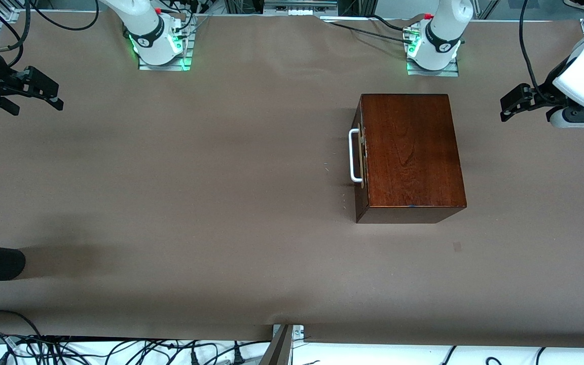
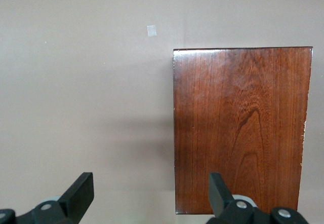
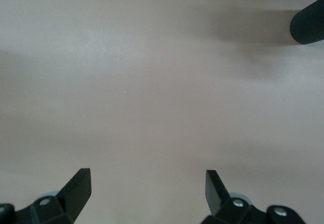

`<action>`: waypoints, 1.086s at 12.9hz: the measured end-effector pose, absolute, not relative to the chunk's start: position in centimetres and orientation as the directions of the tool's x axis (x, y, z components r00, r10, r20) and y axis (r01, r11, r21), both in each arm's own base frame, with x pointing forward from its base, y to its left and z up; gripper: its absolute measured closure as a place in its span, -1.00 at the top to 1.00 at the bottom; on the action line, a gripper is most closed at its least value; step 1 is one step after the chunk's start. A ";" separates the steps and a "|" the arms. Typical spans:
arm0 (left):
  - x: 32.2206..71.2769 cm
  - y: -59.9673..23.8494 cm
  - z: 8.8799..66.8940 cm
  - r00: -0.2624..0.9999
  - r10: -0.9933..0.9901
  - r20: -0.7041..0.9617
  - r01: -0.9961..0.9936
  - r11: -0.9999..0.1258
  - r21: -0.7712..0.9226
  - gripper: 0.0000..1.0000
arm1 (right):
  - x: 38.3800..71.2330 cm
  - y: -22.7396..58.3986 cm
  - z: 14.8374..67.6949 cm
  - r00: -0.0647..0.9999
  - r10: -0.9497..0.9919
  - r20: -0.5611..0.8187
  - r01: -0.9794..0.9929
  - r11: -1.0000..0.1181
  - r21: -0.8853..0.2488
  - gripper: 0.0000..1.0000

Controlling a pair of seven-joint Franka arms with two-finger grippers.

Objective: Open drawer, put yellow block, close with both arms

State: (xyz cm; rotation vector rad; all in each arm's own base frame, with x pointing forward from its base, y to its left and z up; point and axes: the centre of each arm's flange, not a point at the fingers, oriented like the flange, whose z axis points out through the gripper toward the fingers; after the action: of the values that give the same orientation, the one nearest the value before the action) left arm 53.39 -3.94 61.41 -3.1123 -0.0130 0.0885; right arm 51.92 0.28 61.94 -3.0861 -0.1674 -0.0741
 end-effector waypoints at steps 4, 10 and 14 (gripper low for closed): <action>53.4 -3.9 61.7 0.999 0.010 -0.046 0.009 -1.000 -0.027 1.00 | 51.9 0.3 61.9 0.993 0.107 0.051 0.110 -0.993 -0.047 1.00; 53.4 -3.1 61.8 0.999 0.024 -0.040 0.023 -0.999 -0.024 1.00 | 51.9 0.3 62.0 0.993 0.108 0.051 0.110 -0.993 -0.047 1.00; 53.4 -2.4 61.9 0.999 0.037 -0.039 0.036 -0.999 -0.020 1.00 | 51.9 0.3 62.0 0.993 0.108 0.051 0.110 -0.993 -0.047 1.00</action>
State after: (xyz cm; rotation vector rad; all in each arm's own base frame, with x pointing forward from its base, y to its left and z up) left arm 53.35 -2.44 61.91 -3.1211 -0.0574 0.0610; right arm 51.90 0.27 61.97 -3.0859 -0.1691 -0.0751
